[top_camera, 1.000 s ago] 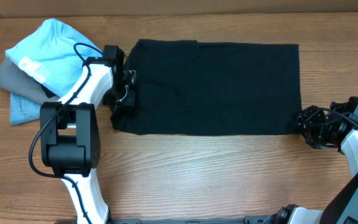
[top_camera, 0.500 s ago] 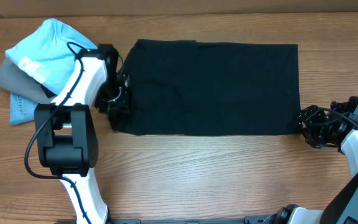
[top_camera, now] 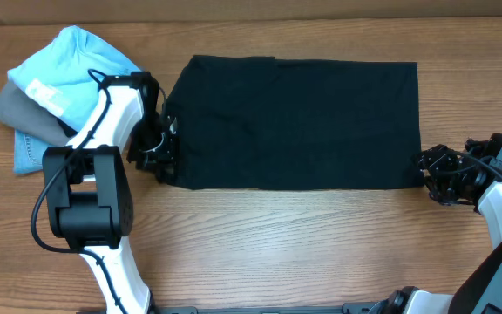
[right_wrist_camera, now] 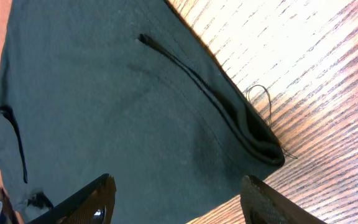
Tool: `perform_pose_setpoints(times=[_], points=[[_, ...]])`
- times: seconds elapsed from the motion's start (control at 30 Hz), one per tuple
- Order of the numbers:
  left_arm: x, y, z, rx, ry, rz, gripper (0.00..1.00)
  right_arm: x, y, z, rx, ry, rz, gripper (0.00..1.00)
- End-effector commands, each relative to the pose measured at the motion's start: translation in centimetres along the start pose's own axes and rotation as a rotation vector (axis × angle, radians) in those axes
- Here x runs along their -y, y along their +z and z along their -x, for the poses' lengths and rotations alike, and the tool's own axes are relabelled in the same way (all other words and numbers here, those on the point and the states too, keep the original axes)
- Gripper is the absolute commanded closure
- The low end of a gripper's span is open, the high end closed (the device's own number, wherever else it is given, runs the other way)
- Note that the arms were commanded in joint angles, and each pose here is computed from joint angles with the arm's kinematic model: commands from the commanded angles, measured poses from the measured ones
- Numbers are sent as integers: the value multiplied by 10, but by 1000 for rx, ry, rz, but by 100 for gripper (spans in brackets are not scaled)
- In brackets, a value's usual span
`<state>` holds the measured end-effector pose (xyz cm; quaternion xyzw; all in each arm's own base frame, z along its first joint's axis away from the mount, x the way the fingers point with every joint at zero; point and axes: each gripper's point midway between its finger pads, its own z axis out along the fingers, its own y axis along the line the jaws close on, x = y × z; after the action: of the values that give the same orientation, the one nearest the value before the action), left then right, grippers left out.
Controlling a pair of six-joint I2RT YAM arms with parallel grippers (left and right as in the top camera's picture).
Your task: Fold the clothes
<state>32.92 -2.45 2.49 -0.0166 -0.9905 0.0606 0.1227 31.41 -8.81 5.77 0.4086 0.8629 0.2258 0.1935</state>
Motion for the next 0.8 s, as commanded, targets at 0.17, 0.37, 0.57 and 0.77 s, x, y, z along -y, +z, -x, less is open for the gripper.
perform_pose_setpoints(times=[0.17,0.37,0.57,0.77], points=[[-13,12,1,41,30,51,76,-2,-3,8,26,-4,1,31],[-35,10,16,107,-76,126,96,-6,-3,16,60,-23,13,28],[-51,8,13,101,-105,164,96,-7,-2,14,54,-60,12,28],[-53,8,12,98,-112,160,95,9,8,-11,-19,-82,-95,37]])
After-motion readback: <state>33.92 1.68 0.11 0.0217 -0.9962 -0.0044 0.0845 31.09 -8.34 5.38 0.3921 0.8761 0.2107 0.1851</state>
